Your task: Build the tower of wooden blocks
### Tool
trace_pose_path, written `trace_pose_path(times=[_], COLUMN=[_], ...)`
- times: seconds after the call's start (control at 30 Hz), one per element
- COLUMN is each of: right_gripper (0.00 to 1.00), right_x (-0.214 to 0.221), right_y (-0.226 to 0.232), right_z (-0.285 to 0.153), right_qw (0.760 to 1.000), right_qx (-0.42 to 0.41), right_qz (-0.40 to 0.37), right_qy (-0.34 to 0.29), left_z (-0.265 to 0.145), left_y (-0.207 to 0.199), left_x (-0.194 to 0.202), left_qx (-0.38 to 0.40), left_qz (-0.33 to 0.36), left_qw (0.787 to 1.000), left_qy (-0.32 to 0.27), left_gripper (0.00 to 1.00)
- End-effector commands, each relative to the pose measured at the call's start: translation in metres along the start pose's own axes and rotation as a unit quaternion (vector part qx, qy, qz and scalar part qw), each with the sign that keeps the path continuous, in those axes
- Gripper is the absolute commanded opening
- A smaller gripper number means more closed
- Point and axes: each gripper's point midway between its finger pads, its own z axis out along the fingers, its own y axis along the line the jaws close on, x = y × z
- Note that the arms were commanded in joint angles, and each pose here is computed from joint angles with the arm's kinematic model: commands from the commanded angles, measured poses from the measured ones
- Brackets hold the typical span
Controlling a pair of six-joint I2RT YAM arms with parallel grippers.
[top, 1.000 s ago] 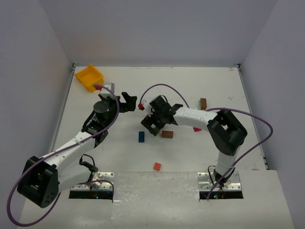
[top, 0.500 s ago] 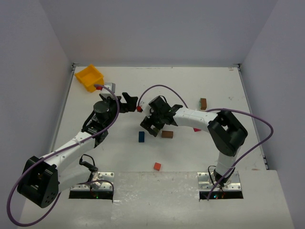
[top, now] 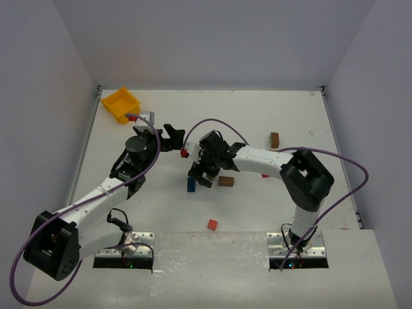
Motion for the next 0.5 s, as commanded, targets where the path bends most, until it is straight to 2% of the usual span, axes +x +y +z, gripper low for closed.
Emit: trace_pose_path(times=[0.0, 0.33, 0.47], right_gripper=[0.99, 0.99, 0.99], right_x=[-0.031, -0.012, -0.005], right_y=[0.006, -0.037, -0.044], right_z=[-0.001, -0.011, -0.009], right_qw=[0.997, 0.991, 0.988], right_qx=[-0.009, 0.131, 0.148], right_qz=[-0.062, 0.012, 0.043], right_qy=[-0.046, -0.01, 0.007], left_z=[0.001, 0.001, 0.0], left_y=[-0.005, -0.005, -0.007], left_x=[-0.013, -0.012, -0.011], left_qx=[0.01, 0.011, 0.015], left_qz=[-0.011, -0.01, -0.011], left_qw=[1.0, 1.0, 1.0], left_qy=[-0.022, -0.02, -0.018], left_gripper=[1.0, 1.0, 1.0])
